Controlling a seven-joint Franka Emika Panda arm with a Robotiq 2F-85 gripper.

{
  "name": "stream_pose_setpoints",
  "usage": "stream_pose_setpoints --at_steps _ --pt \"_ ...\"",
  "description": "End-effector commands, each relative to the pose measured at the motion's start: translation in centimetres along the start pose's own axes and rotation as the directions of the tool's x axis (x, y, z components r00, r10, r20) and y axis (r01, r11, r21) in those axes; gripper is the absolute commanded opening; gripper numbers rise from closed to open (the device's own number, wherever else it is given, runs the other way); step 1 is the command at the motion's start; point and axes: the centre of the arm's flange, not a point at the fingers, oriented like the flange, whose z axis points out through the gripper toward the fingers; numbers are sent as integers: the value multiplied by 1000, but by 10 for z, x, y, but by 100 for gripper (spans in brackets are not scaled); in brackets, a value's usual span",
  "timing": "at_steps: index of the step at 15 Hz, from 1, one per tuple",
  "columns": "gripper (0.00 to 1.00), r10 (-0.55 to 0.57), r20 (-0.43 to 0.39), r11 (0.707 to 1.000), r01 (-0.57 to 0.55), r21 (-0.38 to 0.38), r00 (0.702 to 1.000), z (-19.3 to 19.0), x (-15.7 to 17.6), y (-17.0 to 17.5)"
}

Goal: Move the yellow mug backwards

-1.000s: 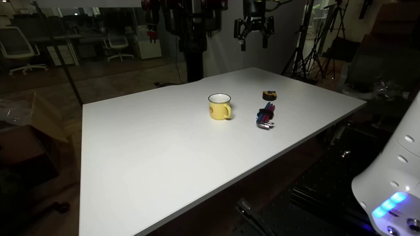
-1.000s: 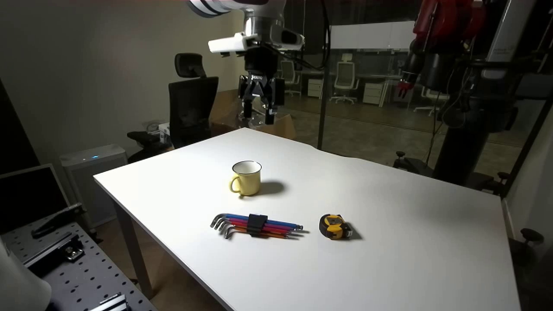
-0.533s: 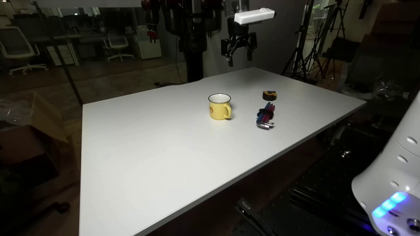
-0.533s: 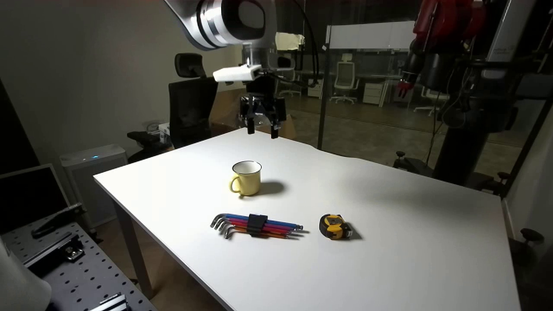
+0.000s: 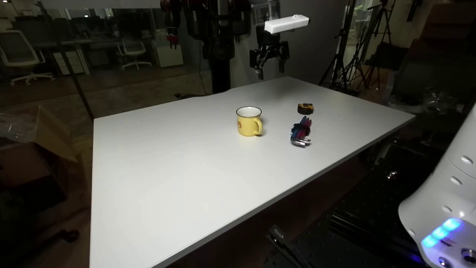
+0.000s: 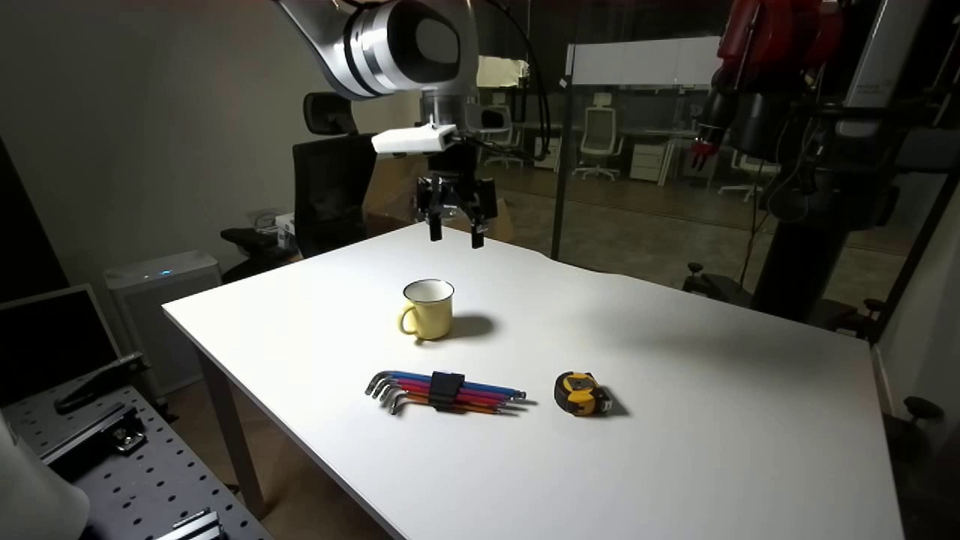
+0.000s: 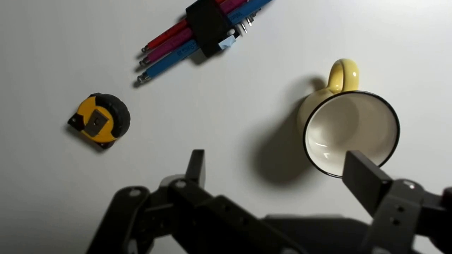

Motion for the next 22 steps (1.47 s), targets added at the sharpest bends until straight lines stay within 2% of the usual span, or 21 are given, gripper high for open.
stream_pose_setpoints --at_steps 1,4,7,8,10,12,15,18,19,22 --pt "100 -108 -45 993 106 -48 993 14 4 -23" --pt "100 -253 -37 964 249 -89 967 34 9 -48" --pt "100 -422 20 902 423 -85 906 57 7 -70" --pt "100 -339 10 938 339 -77 941 48 3 -64" --pt "100 -393 25 917 394 -69 919 61 2 -73" --pt "100 -407 29 911 408 -67 913 63 2 -74" --pt "100 -412 5 908 411 -77 911 65 4 -65" --pt "100 -410 18 907 410 -100 912 72 21 -60" --pt "100 -403 15 912 403 -76 915 67 6 -63" --pt "100 -406 25 910 407 -84 913 74 11 -60"
